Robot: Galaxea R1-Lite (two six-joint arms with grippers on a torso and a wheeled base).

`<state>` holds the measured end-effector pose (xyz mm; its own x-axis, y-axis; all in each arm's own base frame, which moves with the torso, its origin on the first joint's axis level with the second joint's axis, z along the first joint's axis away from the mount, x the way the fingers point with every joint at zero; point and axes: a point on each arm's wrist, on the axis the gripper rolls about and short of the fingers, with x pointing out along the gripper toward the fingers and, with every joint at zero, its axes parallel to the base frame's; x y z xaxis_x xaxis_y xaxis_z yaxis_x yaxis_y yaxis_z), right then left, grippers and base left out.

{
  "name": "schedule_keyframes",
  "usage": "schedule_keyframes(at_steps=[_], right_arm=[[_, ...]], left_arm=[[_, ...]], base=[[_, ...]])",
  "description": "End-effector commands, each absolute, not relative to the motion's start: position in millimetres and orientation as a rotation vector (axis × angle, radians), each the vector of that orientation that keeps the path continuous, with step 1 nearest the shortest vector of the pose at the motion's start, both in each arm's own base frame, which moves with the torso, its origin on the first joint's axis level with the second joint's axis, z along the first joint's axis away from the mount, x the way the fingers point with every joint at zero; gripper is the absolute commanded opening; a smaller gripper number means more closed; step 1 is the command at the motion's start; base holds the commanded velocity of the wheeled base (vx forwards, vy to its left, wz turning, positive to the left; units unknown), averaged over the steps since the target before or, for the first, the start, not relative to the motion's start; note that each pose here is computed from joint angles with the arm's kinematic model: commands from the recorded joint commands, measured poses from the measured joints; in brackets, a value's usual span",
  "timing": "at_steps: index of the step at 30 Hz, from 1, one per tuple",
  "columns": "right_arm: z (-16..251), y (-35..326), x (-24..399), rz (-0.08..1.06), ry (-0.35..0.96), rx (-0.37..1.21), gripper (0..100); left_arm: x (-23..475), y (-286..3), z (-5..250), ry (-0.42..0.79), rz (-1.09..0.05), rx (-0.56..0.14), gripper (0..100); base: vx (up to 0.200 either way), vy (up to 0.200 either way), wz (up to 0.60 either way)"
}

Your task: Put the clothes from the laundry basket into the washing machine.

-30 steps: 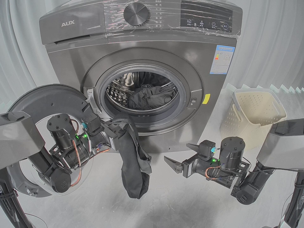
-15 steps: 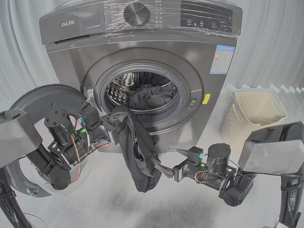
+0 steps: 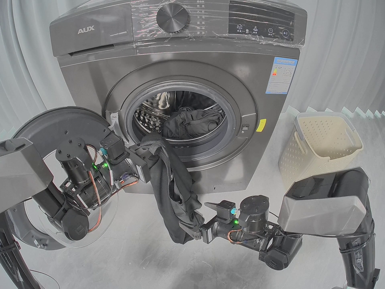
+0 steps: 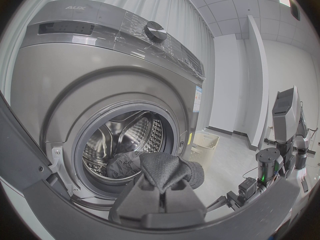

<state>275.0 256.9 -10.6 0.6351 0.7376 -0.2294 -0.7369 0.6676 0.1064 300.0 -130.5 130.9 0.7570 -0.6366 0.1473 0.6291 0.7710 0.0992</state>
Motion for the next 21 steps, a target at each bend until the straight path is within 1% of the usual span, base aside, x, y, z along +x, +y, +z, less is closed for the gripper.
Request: schedule_keyframes(at_steps=[1, 9, 13, 19, 21], right_arm=[[-19, 265, 283, 0.846, 0.257, 0.010, 100], [-36, 274, 294, 0.843, 0.258, 0.010, 100], [-45, 281, 306, 0.833, 0.229, 0.023, 100], [-42, 288, 314, 0.825, 0.187, 0.039, 100], [-45, 293, 321, 0.807, 0.162, 0.047, 100]], left_arm=[[300, -131, 131, -0.178, -0.691, 0.045, 0], [300, -131, 131, -0.178, -0.691, 0.045, 0], [300, -130, 132, -0.180, -0.690, 0.045, 0], [300, -131, 131, -0.178, -0.691, 0.045, 0], [300, -131, 132, -0.180, -0.692, 0.045, 0]], base=[[0.000, 0.000, 0.00], [0.000, 0.000, 0.00], [0.000, 0.000, 0.00], [0.000, 0.000, 0.00], [0.000, 0.000, 0.00]])
